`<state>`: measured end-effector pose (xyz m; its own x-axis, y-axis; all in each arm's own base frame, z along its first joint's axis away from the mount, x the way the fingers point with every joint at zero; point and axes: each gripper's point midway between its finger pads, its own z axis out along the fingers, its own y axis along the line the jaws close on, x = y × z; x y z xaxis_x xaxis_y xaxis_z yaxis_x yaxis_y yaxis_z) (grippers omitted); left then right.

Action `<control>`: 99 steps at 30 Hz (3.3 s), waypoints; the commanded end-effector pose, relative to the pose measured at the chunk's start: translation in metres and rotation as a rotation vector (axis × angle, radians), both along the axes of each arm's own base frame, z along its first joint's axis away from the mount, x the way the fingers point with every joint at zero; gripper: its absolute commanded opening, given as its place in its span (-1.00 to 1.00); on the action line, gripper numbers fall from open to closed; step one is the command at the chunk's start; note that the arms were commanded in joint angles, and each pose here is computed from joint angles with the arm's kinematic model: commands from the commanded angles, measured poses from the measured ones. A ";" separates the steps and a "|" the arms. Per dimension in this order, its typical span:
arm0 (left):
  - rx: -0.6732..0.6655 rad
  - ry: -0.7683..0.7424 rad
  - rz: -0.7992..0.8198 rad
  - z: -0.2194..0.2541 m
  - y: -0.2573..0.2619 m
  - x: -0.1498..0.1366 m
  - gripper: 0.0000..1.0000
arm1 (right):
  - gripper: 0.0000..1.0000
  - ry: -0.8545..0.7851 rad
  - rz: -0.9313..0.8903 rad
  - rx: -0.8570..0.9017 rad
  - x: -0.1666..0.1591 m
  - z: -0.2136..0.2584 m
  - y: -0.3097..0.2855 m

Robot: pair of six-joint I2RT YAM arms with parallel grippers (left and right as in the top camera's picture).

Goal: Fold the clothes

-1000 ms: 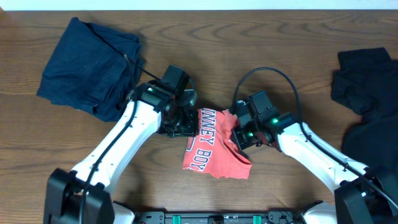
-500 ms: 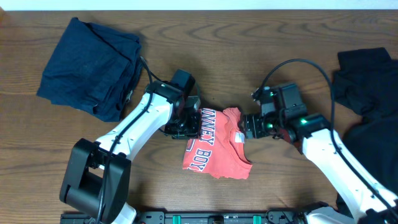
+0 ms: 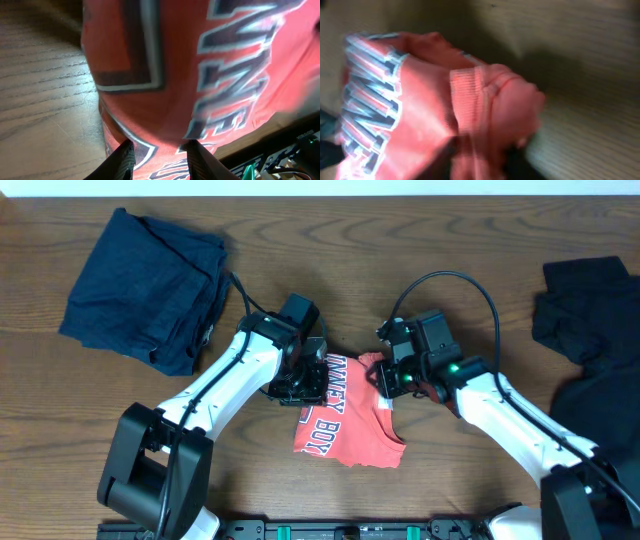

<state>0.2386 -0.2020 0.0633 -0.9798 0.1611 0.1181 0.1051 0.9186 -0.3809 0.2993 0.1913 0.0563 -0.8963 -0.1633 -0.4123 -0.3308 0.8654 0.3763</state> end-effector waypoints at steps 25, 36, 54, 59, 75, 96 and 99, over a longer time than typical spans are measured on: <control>-0.209 -0.095 -0.095 0.033 -0.032 0.009 -0.42 | 0.36 -0.007 -0.121 0.085 0.021 0.023 -0.046; -0.062 -0.076 -0.170 -0.017 -0.035 -0.003 -0.48 | -0.98 0.075 -0.282 -0.050 0.028 -0.017 -0.074; -0.019 -0.050 -0.168 -0.028 -0.029 -0.005 -0.50 | 0.42 -0.062 -0.104 0.143 0.029 0.039 -0.056; -0.019 -0.051 -0.168 -0.028 -0.029 -0.005 -0.50 | 0.40 -0.043 -0.060 0.065 0.028 0.013 -0.038; -0.019 -0.051 -0.168 -0.028 -0.029 -0.005 -0.50 | -0.68 0.101 -0.471 -0.029 0.036 -0.010 -0.111; -0.027 -0.063 -0.168 -0.028 -0.031 -0.002 -0.50 | -0.16 0.047 -0.170 0.004 0.031 -0.016 -0.071; -0.026 -0.063 -0.168 -0.028 -0.031 -0.002 -0.51 | -0.41 0.057 -0.217 0.023 0.037 -0.019 -0.073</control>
<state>0.2343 -0.2378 0.0411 -0.9458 0.3206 0.0528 0.2706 0.8671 -0.4182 0.3316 0.1203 0.0404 -0.9286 0.0113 -0.3708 -0.1539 0.8976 0.4130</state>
